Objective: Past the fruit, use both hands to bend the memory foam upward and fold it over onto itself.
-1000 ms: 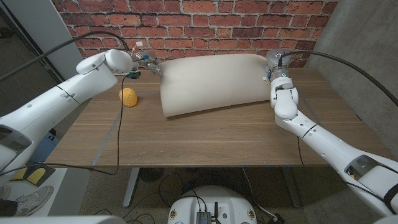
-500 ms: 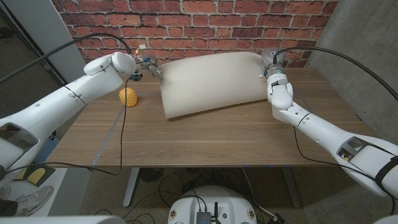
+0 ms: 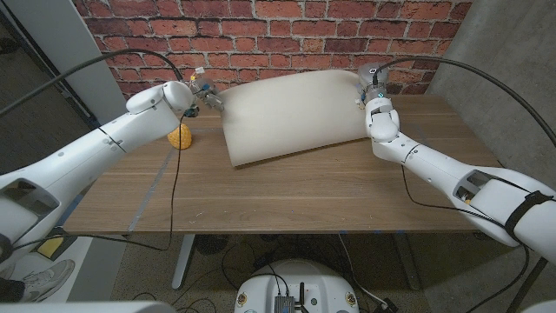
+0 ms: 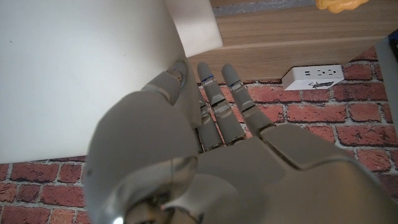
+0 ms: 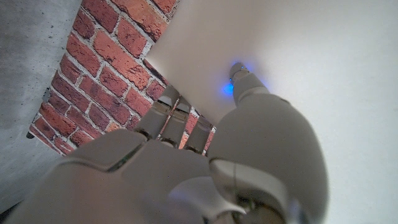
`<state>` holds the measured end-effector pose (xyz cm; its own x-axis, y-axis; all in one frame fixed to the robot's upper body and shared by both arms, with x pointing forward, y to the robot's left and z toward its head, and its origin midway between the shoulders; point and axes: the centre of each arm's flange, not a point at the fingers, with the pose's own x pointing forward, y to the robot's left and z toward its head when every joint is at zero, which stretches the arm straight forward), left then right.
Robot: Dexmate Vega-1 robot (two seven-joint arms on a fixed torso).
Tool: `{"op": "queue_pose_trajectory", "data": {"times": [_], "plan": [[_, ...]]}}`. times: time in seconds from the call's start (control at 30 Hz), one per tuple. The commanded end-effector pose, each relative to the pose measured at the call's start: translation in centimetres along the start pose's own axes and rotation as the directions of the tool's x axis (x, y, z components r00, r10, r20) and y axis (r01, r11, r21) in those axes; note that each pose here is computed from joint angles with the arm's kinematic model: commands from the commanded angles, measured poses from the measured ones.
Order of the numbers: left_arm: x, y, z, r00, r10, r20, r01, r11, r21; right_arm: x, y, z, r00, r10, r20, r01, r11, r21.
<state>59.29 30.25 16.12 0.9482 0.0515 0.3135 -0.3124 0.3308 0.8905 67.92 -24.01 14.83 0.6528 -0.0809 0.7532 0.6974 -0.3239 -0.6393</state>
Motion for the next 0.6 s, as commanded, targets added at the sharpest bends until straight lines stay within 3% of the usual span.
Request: {"op": "queue_pose_trajectory", "data": {"times": [0.03, 0.4, 0.6], "plan": [[-0.1, -1.1, 0.0, 0.973, 0.203, -0.113, -0.204, 0.979, 0.002, 1.0, -0.1, 1.4, 0.999, -0.032, 0.008, 0.032, 0.999, 0.013], [0.6, -2.3, 1.3, 0.943, 0.307, -0.126, -0.306, 0.952, 0.032, 0.7, -0.4, 1.6, 0.999, -0.040, -0.018, 0.040, 0.998, 0.044], [1.0, -2.8, 1.4, 0.936, 0.322, -0.144, -0.324, 0.946, 0.010, 0.2, -0.4, 1.3, 0.996, -0.038, -0.077, 0.048, 0.990, 0.131]]}}
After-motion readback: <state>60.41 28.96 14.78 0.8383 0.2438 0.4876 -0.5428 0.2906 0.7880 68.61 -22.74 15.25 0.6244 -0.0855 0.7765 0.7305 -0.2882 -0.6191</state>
